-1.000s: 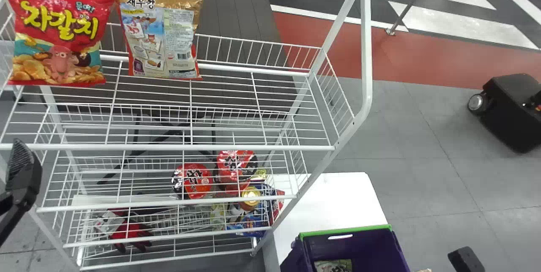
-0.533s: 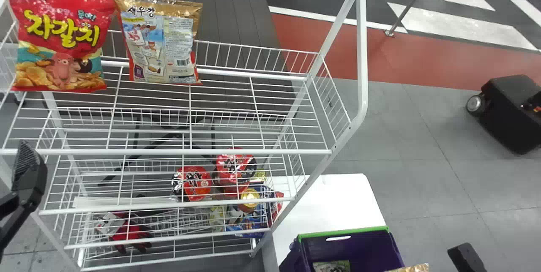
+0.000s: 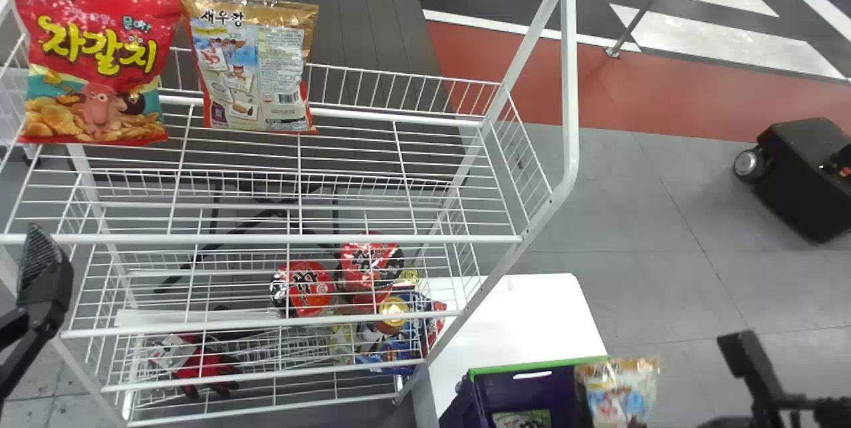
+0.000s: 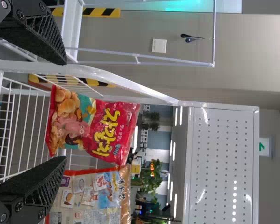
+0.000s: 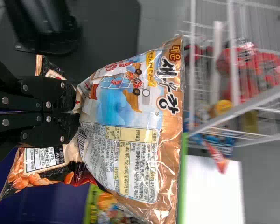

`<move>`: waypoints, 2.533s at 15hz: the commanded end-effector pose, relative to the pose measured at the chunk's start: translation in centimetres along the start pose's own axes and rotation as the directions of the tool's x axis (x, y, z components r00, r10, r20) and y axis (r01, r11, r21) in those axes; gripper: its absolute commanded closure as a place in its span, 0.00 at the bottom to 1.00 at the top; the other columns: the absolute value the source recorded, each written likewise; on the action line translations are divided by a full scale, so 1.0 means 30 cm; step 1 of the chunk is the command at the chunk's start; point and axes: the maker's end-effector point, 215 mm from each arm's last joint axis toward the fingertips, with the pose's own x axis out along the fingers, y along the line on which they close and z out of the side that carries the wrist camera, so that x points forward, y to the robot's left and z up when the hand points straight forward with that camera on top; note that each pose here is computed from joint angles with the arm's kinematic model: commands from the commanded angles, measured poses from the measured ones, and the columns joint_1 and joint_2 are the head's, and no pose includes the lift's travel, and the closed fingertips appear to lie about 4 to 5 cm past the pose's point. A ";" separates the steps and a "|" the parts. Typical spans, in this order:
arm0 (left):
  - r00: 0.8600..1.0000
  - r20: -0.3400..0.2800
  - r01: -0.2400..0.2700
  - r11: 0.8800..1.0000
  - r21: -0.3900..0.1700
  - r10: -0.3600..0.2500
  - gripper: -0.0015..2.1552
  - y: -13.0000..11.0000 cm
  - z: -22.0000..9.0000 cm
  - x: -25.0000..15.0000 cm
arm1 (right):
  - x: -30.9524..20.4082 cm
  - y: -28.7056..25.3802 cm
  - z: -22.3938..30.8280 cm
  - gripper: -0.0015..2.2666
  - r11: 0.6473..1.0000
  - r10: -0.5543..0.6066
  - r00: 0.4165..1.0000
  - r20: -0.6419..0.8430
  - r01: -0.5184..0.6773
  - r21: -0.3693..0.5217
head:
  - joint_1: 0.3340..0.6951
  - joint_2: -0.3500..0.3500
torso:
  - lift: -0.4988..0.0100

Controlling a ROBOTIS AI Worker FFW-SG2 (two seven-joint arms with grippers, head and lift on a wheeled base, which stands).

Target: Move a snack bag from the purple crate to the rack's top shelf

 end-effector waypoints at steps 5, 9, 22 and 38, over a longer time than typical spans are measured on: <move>1.000 -0.012 0.000 1.000 0.007 0.000 0.04 -0.007 -0.018 -0.008 | -0.380 0.193 0.408 0.74 0.999 0.038 0.913 0.407 -0.046 0.010 | 1.00 0.00 | 0.98; 1.000 -0.020 0.012 1.000 0.021 -0.011 0.04 -0.028 -0.032 -0.013 | -0.481 0.321 0.523 0.74 0.990 0.109 0.841 0.529 -0.142 0.023 | 1.00 0.00 | 0.98; 0.999 -0.047 0.007 0.999 0.043 -0.005 0.04 -0.044 -0.068 -0.057 | -0.509 0.748 0.970 0.74 0.933 0.351 0.539 0.766 -0.127 -0.338 | 1.00 0.22 | 0.98; 0.998 -0.065 0.004 0.998 0.063 0.000 0.04 -0.037 -0.116 -0.067 | 0.161 1.130 1.462 0.74 0.890 0.351 0.581 0.735 0.038 -0.455 | 1.00 0.62 | 0.98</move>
